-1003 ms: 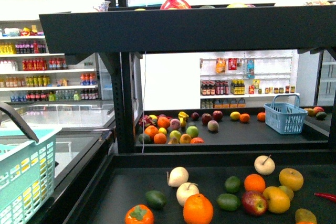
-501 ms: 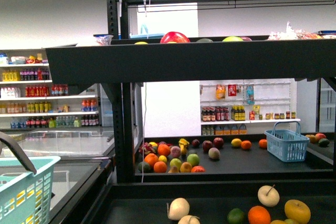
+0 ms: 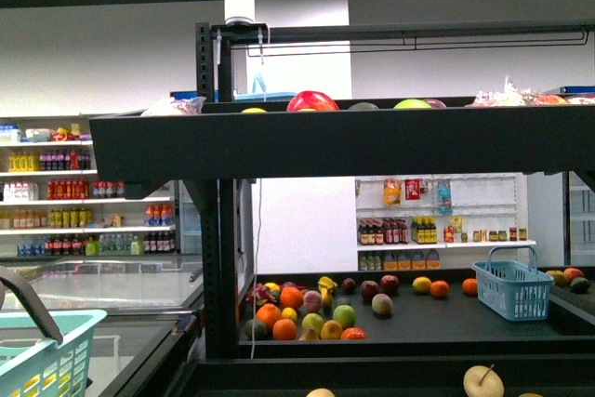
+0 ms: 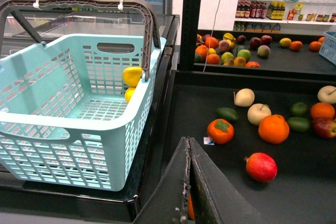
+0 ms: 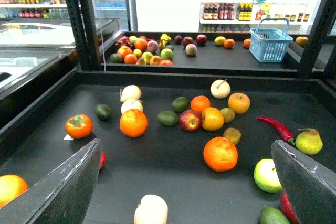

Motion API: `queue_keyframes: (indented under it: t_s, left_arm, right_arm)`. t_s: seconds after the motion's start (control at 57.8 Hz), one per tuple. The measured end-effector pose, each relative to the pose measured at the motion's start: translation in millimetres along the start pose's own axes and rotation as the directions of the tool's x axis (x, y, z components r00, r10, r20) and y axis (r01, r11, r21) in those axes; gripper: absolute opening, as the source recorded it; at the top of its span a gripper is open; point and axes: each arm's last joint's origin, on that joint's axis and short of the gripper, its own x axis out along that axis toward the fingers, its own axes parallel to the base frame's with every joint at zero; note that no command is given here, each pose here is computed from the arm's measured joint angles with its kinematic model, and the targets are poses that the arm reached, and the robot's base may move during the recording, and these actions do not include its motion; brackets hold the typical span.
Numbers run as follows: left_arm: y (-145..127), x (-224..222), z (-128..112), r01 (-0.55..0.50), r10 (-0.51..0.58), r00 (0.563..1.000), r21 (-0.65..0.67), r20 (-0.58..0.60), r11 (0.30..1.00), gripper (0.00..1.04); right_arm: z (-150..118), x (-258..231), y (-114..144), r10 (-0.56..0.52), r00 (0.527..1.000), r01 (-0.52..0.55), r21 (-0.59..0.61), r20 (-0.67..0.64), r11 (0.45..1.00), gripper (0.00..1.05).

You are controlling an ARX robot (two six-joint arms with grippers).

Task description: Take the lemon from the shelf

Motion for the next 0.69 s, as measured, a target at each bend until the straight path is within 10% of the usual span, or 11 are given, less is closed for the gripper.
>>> queue_keyframes:
  t_s: [0.432, 0.45, 0.692]
  left_arm:
    - [0, -1, -25, 0.0, 0.0, 1.0, 0.001, 0.009, 1.0, 0.03]
    - [0, -1, -25, 0.0, 0.0, 1.0, 0.0, 0.01, 1.0, 0.29]
    - [0, -1, -25, 0.0, 0.0, 1.0, 0.0, 0.01, 1.0, 0.85]
  right_arm:
    - [0, 0, 0, 0.0, 1.0, 0.0, 0.0, 0.0, 1.0, 0.97]
    - [0, 0, 0, 0.0, 1.0, 0.0, 0.0, 0.0, 1.0, 0.97]
    - [0, 0, 0, 0.0, 1.0, 0.0, 0.0, 0.0, 1.0, 0.97]
